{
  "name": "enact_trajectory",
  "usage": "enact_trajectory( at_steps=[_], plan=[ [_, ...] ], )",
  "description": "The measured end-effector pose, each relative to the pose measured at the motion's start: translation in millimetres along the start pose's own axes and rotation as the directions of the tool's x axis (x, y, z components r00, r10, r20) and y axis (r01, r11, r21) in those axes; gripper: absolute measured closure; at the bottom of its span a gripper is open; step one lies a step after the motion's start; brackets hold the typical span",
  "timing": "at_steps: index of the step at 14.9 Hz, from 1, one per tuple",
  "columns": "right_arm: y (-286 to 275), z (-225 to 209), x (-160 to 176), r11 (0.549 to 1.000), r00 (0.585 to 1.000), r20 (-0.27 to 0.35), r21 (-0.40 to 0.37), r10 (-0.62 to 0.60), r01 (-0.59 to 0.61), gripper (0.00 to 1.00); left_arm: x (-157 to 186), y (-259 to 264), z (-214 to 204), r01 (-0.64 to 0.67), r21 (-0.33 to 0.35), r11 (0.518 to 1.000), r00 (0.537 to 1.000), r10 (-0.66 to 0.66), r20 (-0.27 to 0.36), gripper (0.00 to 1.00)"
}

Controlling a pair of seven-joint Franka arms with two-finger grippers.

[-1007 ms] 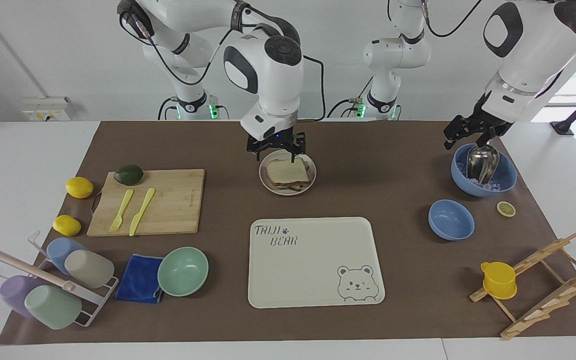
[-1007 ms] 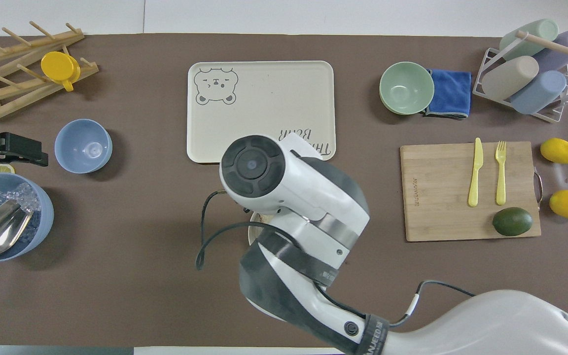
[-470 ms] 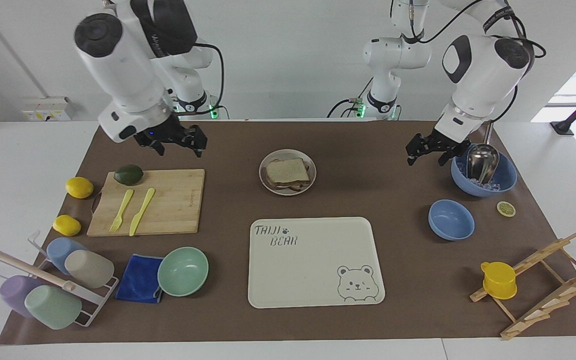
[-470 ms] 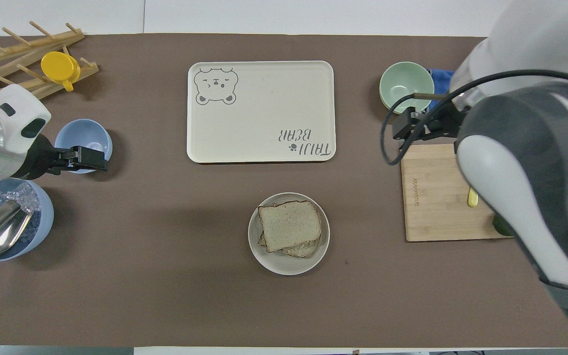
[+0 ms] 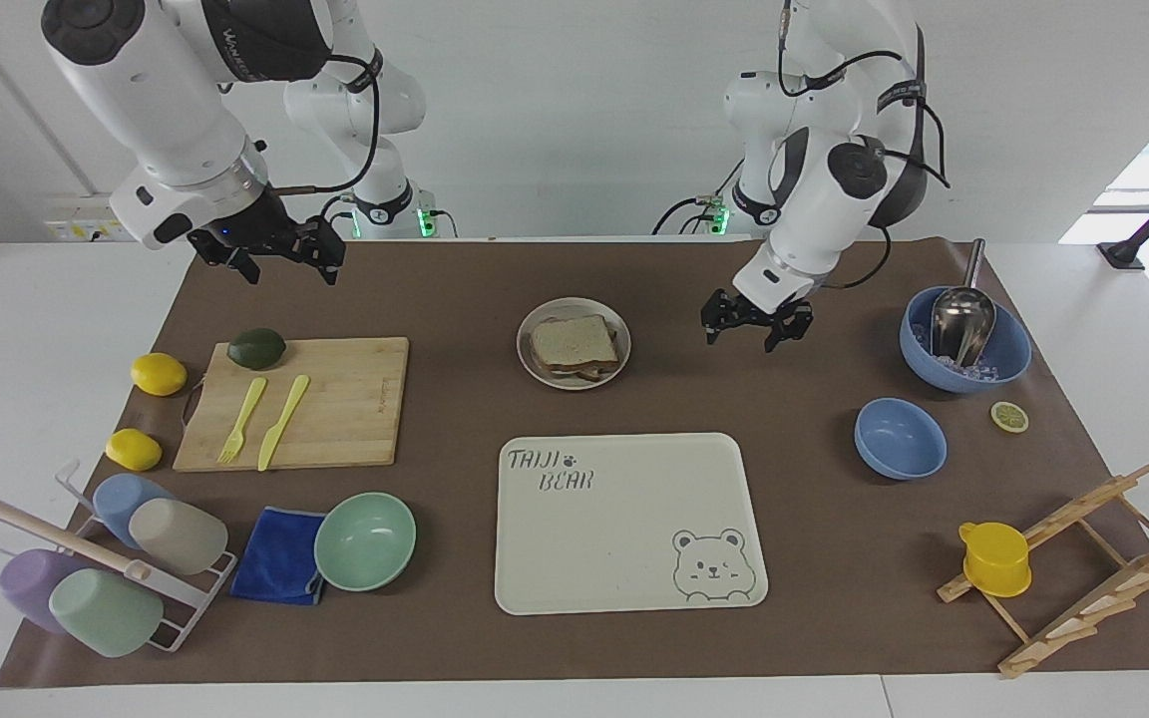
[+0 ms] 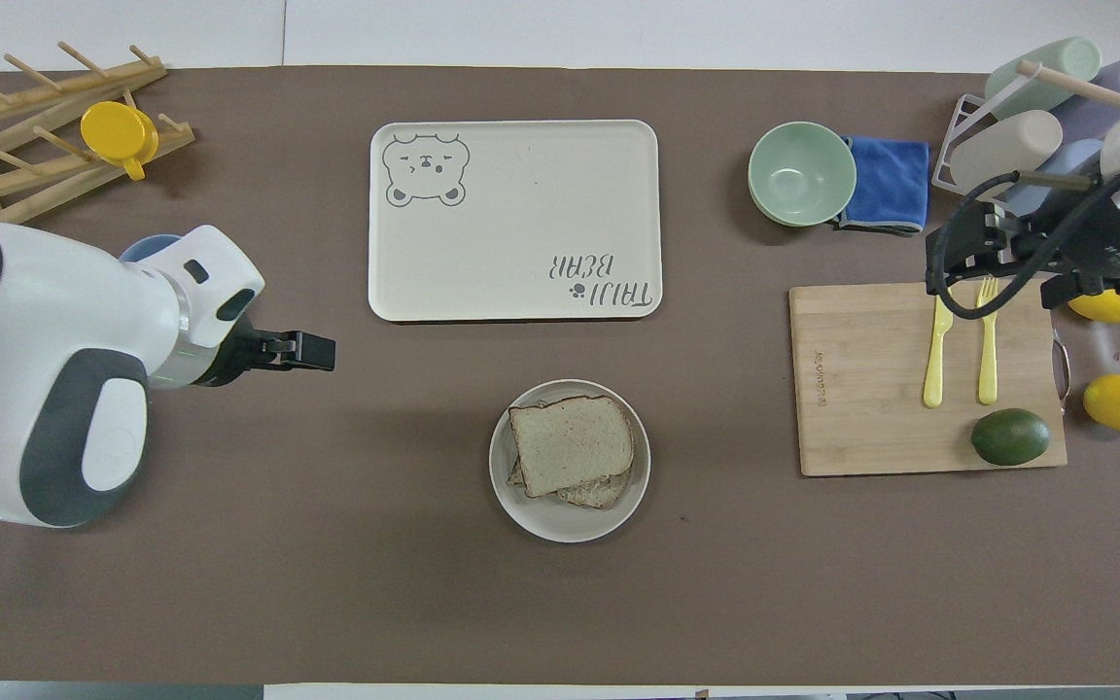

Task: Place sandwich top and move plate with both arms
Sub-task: 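Grasp the rim of the white plate with the left gripper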

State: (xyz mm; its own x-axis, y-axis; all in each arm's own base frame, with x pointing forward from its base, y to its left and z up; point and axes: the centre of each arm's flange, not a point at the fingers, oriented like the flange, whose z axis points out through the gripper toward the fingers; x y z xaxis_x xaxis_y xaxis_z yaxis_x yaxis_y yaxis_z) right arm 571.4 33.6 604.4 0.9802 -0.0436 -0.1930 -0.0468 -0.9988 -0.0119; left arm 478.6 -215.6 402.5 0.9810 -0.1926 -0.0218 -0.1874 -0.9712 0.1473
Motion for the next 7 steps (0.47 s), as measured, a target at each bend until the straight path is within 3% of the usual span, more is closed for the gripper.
enact_trajectory(
  at_steps=[4, 7],
  plan=[
    [13.4, 5.7, -5.4, 1.0, 1.0, 0.019, -0.005, 0.012, -0.012, 0.0, -27.7, 36.5, 41.0, -0.035, -0.012, 0.999, 0.999, 0.035, 0.041, 0.0],
    [30.5, 8.8, -18.1, 0.999, 0.999, 0.032, -0.006, 0.041, -0.041, 0.0, -47.8, 71.3, 61.2, 0.003, -0.014, 1.0, 1.0, -0.003, 0.008, 0.02]
  ],
)
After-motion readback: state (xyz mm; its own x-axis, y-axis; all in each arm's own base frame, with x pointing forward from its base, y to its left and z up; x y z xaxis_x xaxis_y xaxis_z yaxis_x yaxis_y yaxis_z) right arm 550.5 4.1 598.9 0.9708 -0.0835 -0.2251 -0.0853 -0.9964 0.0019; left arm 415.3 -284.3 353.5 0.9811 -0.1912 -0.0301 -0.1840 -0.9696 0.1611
